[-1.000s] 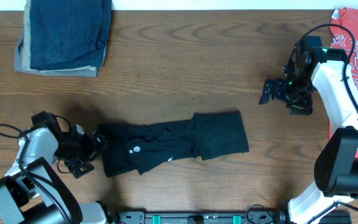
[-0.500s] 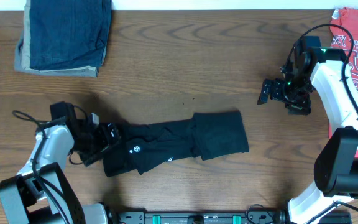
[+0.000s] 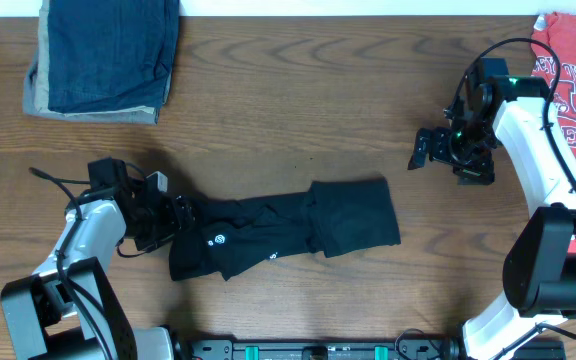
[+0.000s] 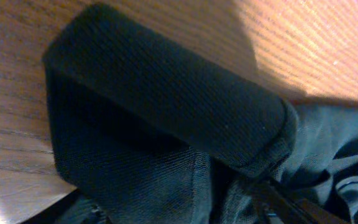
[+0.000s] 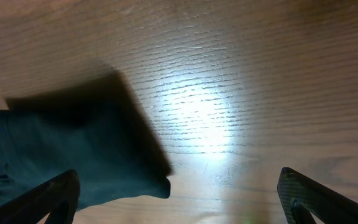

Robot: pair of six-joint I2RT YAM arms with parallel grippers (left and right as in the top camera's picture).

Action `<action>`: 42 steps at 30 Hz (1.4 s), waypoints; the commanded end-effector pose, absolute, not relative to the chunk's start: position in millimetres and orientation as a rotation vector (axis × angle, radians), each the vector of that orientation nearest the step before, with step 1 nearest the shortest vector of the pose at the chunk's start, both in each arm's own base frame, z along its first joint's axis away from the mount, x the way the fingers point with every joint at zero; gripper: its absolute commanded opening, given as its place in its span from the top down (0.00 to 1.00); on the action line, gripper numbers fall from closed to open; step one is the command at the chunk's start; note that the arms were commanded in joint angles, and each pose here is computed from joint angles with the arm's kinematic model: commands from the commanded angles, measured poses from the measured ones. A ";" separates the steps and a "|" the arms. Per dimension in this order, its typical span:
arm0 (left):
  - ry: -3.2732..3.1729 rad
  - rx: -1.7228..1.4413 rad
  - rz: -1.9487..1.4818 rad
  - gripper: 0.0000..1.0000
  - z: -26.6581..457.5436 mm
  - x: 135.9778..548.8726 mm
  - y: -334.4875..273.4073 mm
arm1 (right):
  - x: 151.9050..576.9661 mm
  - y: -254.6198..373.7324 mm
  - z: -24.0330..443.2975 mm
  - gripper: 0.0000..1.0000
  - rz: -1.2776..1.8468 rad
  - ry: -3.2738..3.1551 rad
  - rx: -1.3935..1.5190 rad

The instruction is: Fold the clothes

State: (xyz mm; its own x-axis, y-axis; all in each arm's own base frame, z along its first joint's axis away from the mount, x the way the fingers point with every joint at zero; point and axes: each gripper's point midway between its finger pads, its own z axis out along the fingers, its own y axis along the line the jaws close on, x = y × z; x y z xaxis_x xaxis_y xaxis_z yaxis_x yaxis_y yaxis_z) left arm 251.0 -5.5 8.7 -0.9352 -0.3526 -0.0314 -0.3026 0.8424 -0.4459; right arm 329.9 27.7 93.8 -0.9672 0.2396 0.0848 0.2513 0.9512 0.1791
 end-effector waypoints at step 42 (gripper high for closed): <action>2.988 -0.473 -0.989 0.16 9.0 216.2 -48.0 | 328.3 64.2 97.5 0.01 -0.345 -3.063 -0.227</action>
State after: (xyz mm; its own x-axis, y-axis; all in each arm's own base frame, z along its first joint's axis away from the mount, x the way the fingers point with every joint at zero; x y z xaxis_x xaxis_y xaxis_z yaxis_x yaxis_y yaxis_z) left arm 225.4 -48.5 17.6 -0.9708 -0.2311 0.0639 -0.2216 0.7629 -0.6073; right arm 329.1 58.0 94.1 -0.9836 0.1617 0.0802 0.1750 0.9628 0.2060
